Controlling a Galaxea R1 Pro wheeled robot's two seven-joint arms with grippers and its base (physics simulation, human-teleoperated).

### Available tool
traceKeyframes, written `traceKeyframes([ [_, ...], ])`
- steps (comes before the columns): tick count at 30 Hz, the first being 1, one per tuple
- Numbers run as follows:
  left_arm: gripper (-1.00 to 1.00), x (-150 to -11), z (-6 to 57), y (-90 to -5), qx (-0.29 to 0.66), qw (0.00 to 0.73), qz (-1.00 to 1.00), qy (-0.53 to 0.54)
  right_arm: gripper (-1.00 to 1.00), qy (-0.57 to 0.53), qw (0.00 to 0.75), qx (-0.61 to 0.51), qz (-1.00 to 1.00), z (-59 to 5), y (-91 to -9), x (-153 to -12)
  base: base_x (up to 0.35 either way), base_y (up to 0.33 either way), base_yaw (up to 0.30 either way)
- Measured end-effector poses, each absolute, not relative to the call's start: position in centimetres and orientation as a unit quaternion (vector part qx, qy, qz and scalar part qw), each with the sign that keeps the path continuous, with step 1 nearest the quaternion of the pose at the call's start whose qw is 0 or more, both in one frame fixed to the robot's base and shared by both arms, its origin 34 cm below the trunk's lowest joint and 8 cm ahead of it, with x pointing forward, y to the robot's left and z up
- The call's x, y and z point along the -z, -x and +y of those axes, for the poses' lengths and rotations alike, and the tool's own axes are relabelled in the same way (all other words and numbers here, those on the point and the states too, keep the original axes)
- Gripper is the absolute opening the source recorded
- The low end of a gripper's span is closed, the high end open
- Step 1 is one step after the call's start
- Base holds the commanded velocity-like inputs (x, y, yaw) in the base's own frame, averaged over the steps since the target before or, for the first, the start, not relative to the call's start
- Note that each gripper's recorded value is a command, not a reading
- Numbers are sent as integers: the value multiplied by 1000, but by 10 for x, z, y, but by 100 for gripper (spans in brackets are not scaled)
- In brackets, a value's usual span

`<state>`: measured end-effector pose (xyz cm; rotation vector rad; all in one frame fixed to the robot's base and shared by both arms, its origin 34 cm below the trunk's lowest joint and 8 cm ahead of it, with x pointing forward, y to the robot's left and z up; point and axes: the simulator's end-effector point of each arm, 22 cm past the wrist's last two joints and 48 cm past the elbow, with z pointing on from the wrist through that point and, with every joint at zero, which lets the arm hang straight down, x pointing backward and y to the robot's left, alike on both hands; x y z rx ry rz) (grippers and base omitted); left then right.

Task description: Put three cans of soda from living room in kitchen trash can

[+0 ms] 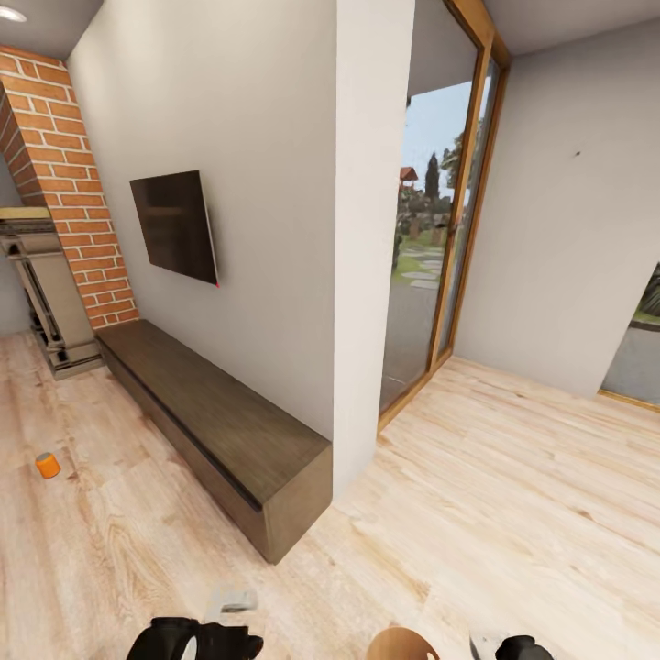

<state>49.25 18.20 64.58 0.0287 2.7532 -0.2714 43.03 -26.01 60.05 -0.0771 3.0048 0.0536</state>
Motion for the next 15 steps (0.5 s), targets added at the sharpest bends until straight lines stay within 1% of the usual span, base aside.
traceKeyframes([
  [2, 100, -611, 180, -464, 98, 142, 985, -7, 100, 24, 48, -16, 998, -262, -419, -590, 0, 0, 0],
  [3, 100, -579, 178, -438, 98, 108, 989, -5, 100, 22, 33, -15, 999, -263, -409, -579, 0, 0, 0],
  [5, 100, -552, 178, -416, 98, 78, 992, -3, 100, 22, 24, -15, 999, -263, -403, -568, 0, 0, 0],
  [10, 100, -539, 177, -407, 99, 66, 993, -1, 100, 23, 31, -16, 999, -263, -415, -567, 0, 0, 0],
  [15, 100, -551, 177, -426, 100, 92, 991, -2, 100, 25, 35, -14, 999, -263, -420, -568, 0, 0, 0],
])
